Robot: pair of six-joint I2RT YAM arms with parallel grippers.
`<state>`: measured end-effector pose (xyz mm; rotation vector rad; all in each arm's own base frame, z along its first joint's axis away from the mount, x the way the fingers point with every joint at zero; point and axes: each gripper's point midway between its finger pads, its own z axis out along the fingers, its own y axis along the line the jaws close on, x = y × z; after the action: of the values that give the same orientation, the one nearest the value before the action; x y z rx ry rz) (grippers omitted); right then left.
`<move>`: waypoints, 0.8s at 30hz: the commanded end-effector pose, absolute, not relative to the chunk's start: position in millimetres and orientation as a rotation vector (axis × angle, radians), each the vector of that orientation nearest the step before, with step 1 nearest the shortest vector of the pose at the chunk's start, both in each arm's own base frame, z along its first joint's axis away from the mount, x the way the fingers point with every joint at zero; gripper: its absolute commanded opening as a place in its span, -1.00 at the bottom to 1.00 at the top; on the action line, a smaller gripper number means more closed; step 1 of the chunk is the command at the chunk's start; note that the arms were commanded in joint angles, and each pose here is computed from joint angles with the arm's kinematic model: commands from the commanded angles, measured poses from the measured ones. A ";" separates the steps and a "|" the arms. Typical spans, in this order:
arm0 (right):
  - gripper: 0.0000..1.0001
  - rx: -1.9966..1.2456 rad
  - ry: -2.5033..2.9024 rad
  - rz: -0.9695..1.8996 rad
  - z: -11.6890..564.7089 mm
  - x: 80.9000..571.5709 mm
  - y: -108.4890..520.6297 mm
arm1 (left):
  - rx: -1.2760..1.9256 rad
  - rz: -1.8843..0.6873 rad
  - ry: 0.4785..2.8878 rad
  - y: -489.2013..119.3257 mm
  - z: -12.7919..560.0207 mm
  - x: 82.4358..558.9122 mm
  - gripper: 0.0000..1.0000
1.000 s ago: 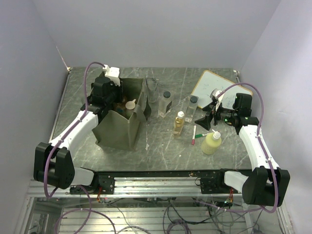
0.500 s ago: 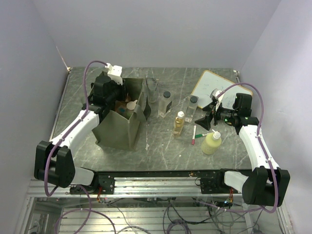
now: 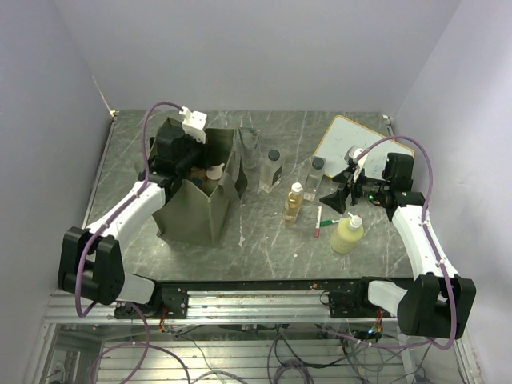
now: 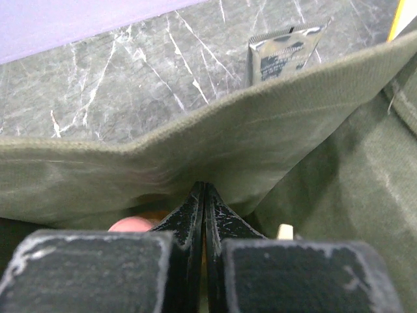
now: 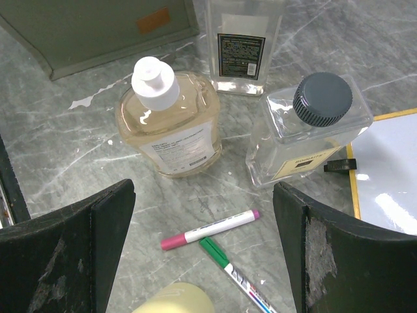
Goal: Place the personal care products into the canvas bag
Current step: Place the care product in the canvas bag.
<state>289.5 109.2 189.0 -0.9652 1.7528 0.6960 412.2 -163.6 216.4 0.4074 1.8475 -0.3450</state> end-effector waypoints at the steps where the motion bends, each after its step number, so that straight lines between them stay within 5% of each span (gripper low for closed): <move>1: 0.74 -0.971 1.755 0.692 184.1 290.1 107.3 | 0.476 -0.346 1.820 -169.4 211.0 409.2 -0.81; 12: 0.74 -0.970 1.754 0.695 184.5 289.1 107.7 | 0.485 -0.283 1.789 -161.7 233.1 412.1 -0.19; 24: 0.74 -0.971 1.745 0.698 187.1 288.3 108.6 | 0.495 -0.245 1.761 -156.3 262.9 409.9 0.25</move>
<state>289.7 109.2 188.5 -0.9655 1.7536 0.6972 408.9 -157.7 227.4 0.4928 1.8296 -0.2766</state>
